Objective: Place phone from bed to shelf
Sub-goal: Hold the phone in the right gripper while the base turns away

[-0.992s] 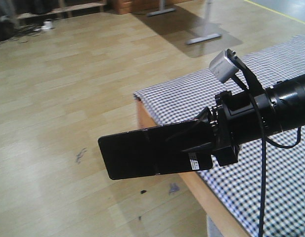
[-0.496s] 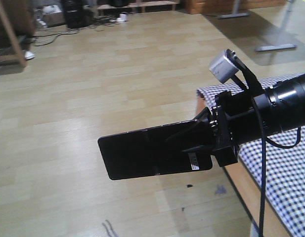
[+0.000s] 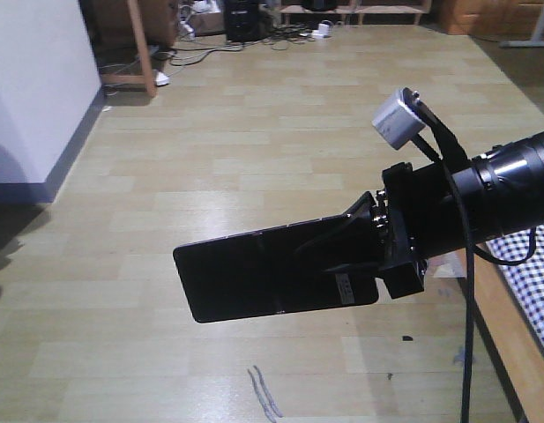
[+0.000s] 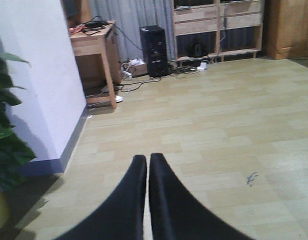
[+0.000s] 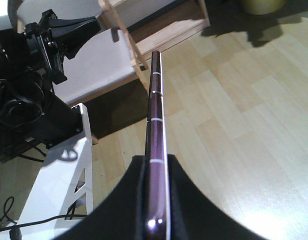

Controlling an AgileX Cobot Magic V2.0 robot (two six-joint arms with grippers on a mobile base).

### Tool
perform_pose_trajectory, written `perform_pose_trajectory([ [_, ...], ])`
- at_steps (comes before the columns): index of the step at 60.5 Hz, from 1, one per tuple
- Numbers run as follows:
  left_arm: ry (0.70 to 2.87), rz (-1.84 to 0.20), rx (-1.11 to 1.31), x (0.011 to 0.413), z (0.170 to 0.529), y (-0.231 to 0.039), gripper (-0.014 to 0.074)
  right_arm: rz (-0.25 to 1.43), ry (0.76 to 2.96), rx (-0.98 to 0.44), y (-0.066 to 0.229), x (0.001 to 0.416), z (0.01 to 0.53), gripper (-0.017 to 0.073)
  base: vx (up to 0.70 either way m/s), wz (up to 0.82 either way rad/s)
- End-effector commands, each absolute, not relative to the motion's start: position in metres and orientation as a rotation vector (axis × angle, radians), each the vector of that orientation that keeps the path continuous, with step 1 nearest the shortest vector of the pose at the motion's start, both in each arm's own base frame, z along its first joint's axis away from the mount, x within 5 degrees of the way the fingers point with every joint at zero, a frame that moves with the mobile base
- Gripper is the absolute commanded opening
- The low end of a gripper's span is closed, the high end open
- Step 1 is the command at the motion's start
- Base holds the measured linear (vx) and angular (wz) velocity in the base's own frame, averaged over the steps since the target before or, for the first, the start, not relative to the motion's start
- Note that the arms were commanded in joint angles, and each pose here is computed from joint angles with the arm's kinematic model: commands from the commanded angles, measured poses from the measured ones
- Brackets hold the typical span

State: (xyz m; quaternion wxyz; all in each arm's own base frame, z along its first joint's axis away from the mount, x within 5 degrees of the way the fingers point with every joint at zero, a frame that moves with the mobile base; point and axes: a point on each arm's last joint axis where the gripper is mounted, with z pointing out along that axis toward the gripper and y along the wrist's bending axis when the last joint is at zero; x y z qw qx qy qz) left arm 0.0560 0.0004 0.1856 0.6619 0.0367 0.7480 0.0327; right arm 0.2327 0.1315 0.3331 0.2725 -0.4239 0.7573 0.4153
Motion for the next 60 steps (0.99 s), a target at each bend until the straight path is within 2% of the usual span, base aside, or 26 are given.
perform_pose_trajectory([
  [1,1.582,0.065,0.076,0.0548,0.2015,-0.0001,0.0001,1.226,1.932,-1.158,0.134,0.2205,0.3555,-0.0001,-0.08,0.31],
  [14,1.582,0.065,0.076,0.0548,0.2015,-0.0001,0.0001,1.226,1.932,-1.158,0.134,0.2205,0.3555,-0.0001,-0.05,0.18],
  [60,1.582,0.065,0.076,0.0548,0.2015,-0.0001,0.0001,1.227,1.931,-1.157,0.134,0.2205,0.3555,-0.0001,0.08,-0.02],
])
